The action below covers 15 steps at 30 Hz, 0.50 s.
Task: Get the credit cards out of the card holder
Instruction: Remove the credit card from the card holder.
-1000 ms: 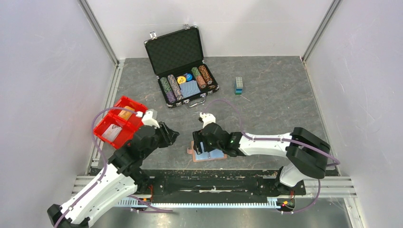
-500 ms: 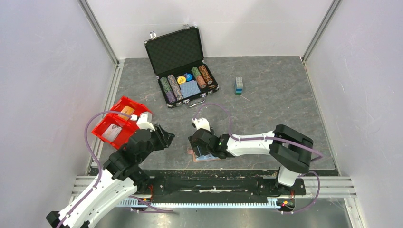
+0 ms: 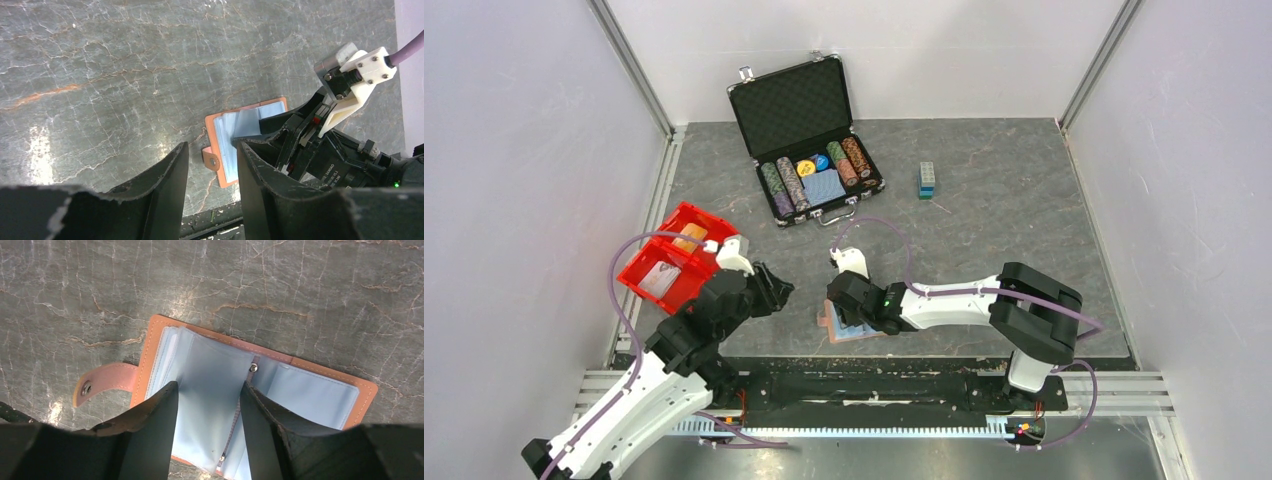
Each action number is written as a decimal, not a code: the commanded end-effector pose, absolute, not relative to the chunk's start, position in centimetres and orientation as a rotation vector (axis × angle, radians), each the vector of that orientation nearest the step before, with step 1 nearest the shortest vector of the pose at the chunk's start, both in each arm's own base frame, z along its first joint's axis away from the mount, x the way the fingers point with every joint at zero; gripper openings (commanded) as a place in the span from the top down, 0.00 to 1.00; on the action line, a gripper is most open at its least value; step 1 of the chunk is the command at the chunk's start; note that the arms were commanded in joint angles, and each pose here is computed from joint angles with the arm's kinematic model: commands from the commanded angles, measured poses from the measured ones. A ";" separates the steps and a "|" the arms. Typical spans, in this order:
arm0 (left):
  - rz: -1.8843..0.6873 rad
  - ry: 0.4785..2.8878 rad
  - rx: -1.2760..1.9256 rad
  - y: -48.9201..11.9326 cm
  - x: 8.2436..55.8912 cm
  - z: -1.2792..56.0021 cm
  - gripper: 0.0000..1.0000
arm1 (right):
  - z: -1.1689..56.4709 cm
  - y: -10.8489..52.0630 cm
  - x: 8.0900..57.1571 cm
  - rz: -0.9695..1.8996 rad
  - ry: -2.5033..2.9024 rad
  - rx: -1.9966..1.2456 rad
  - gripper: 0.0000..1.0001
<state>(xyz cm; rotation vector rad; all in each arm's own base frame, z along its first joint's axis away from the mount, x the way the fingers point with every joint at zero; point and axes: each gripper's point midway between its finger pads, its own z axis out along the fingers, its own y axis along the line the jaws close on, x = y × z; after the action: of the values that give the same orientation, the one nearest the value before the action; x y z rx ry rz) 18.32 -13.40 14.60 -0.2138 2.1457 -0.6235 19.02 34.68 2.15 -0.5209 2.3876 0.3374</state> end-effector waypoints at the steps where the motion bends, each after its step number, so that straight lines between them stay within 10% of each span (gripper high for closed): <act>1: -0.695 2.174 -0.203 -15.0 18.4 14.4 0.53 | 2.6 34.7 18.6 0.384 2.371 -0.491 0.53; 15: -0.898 2.378 -0.093 -20.7 17.7 9.3 0.59 | 4.6 34.3 17.8 0.875 2.285 -0.313 0.74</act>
<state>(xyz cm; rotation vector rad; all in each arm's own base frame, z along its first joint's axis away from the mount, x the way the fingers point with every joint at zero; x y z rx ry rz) 17.52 -17.87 8.28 -0.0963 2.4039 -0.7229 17.88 33.49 2.25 -0.4005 2.3557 0.6409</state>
